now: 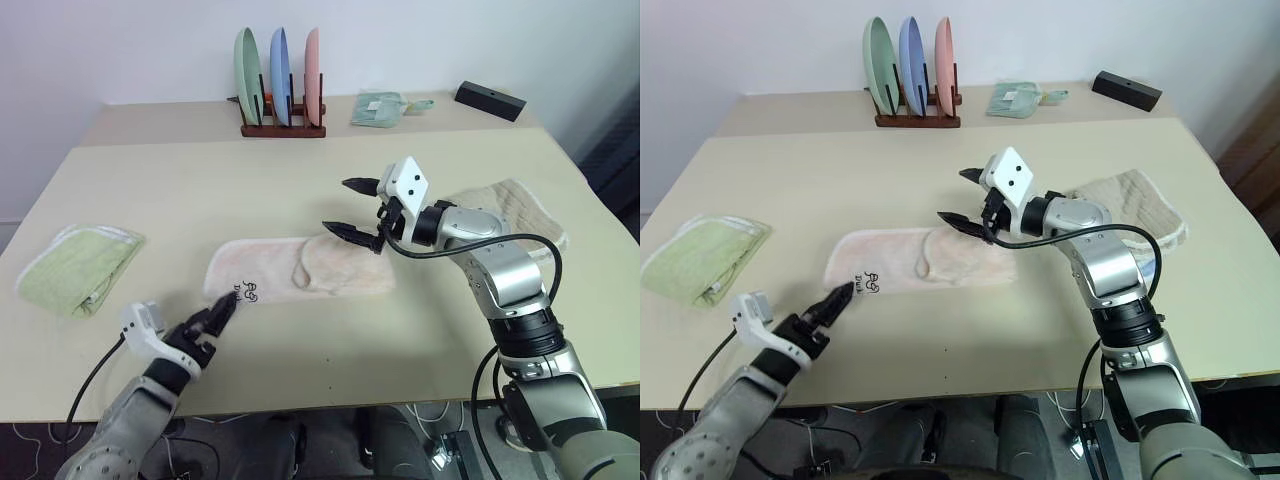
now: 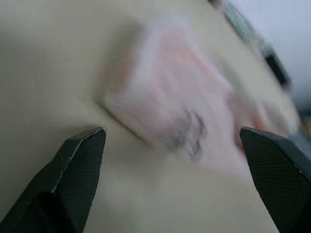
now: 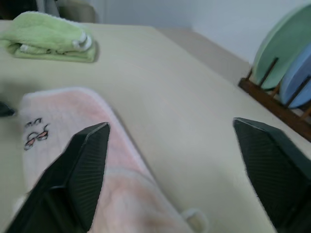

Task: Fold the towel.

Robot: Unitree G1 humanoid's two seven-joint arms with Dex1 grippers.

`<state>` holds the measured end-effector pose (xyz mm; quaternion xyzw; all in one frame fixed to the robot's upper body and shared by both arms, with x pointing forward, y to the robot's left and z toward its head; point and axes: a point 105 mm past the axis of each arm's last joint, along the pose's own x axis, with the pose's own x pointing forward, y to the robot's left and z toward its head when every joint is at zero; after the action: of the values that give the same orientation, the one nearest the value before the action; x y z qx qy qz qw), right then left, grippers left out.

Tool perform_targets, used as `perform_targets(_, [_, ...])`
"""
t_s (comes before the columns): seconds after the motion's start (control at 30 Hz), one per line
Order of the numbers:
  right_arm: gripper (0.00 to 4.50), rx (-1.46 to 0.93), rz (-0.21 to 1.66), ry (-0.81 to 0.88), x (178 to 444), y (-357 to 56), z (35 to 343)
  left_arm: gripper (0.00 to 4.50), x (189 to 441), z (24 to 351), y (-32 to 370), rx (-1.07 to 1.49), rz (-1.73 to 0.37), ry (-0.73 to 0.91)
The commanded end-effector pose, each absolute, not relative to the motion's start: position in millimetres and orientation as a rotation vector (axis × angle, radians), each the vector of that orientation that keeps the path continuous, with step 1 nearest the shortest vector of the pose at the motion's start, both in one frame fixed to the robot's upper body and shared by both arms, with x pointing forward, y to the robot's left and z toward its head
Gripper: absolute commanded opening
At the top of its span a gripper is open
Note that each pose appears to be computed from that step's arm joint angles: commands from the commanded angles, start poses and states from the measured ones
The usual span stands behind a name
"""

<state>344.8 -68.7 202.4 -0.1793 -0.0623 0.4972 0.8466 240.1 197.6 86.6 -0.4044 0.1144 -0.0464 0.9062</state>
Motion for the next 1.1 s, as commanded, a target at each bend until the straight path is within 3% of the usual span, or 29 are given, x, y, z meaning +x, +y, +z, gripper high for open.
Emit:
perform_targets(0.03, [3.87,-0.397,1.045,-0.176,339.3,-68.8,212.5,4.5,246.2,80.2,208.9,-0.904,-0.021,0.266])
perform_targets(0.23, [3.87,-0.414,1.063,-0.189,330.9,-64.4,213.5,4.5,283.4,78.0,185.2,-0.945,-0.082,0.329])
perform_targets(0.27, [3.92,-0.414,1.065,-0.187,329.8,-64.0,213.1,4.25,287.1,78.3,183.9,-0.95,-0.082,0.33])
perform_targets(0.33, [3.94,-0.412,1.073,-0.174,327.3,-63.6,210.7,3.64,291.3,78.6,183.3,-0.95,-0.08,0.331])
perform_targets(0.57, [3.94,-0.436,1.171,-0.057,305.6,-66.0,183.5,0.03,293.5,82.4,186.6,-0.926,-0.082,0.307])
perform_targets(0.77, [3.94,-0.478,1.123,0.015,310.5,-78.8,171.5,0.03,293.9,127.8,232.8,-0.777,-0.035,0.064])
perform_targets(0.93, [3.94,-0.502,1.111,0.053,310.8,-89.6,164.1,0.03,287.6,163.4,265.5,-0.581,-0.049,-0.043])
perform_targets(1.03, [3.94,-0.504,1.11,0.062,310.2,-93.0,161.6,0.03,286.7,174.5,268.3,-0.486,-0.089,-0.054])
perform_targets(1.1, [3.94,-0.51,1.107,0.072,311.3,-94.2,157.1,0.03,289.3,185.3,245.4,-0.347,-0.224,-0.029])
